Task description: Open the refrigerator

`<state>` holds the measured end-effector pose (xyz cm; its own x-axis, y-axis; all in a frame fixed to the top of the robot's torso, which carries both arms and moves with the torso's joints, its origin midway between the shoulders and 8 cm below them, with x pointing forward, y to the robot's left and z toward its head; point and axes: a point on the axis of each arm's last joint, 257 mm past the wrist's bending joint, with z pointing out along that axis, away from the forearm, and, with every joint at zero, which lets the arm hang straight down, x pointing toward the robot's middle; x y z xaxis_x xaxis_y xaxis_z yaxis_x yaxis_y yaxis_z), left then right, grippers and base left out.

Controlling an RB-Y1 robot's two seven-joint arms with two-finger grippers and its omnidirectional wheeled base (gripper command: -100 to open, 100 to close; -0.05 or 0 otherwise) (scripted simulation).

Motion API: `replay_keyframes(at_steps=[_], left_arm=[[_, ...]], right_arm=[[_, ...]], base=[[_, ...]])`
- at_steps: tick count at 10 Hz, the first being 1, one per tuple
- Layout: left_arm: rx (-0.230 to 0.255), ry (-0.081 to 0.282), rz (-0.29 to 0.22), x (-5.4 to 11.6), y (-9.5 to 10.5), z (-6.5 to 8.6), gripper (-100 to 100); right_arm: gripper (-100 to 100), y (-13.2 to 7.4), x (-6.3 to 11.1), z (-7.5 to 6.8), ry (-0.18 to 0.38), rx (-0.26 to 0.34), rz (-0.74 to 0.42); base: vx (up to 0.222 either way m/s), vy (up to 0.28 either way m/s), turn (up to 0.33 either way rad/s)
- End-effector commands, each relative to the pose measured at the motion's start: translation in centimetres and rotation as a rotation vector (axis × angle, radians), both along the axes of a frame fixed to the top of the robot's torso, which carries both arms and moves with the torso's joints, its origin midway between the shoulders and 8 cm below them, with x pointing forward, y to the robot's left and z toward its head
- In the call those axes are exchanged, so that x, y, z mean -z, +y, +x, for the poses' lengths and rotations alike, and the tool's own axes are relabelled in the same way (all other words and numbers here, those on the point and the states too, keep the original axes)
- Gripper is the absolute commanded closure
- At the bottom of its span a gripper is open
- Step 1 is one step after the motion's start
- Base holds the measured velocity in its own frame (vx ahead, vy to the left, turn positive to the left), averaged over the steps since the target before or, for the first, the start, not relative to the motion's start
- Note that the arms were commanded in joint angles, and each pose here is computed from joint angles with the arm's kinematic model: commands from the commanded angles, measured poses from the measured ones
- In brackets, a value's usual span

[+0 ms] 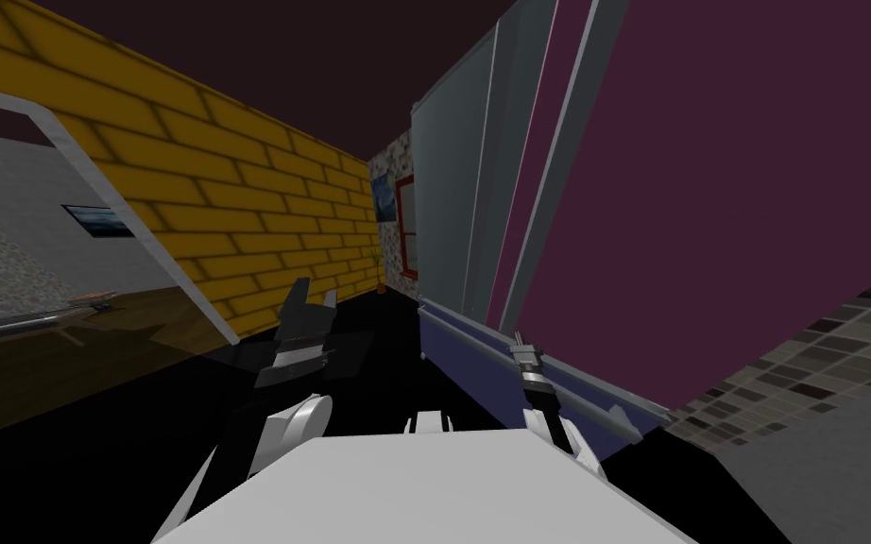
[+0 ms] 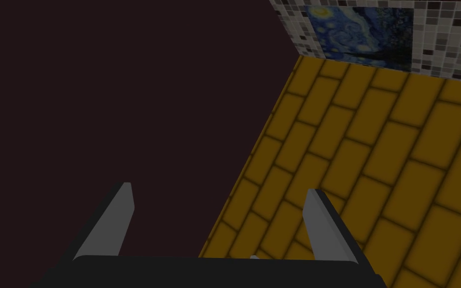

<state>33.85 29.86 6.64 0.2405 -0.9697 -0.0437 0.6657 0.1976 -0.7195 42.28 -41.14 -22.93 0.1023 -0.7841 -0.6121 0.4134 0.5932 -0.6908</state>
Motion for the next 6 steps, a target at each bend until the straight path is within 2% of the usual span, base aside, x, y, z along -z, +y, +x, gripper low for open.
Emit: replay_keyframes(at_steps=[1,2,3,4,5,6], left_arm=[[0.0,0.0,0.0,0.0,0.0,0.0,0],[0.0,0.0,0.0,0.0,0.0,0.0,0],[0.0,0.0,0.0,0.0,0.0,0.0,0],[0.0,0.0,0.0,0.0,0.0,0.0,0],[0.0,0.0,0.0,0.0,0.0,0.0,0],[0.0,0.0,0.0,0.0,0.0,0.0,0]], right_arm=[[-100,2.3,-0.2,0.0,-0.004,-0.058,-0.002],[-100,4.2,-0.4,-0.1,-0.013,-0.11,0.007],[-100,4.5,-0.3,-0.1,-0.007,-0.117,-0.003],[-100,6.4,-0.6,-0.3,-0.017,-0.167,0.011],[-100,6.8,-0.5,-0.2,-0.009,-0.174,-0.003],[-100,8.7,-0.8,-0.5,-0.017,-0.225,0.01]], base=[[0.106,-0.031,-0.296],[0.107,-0.035,-0.412],[0.095,0.003,-0.099],[0.133,-0.002,-0.339],[0.123,0.002,-0.206],[0.147,-0.005,-0.298]])
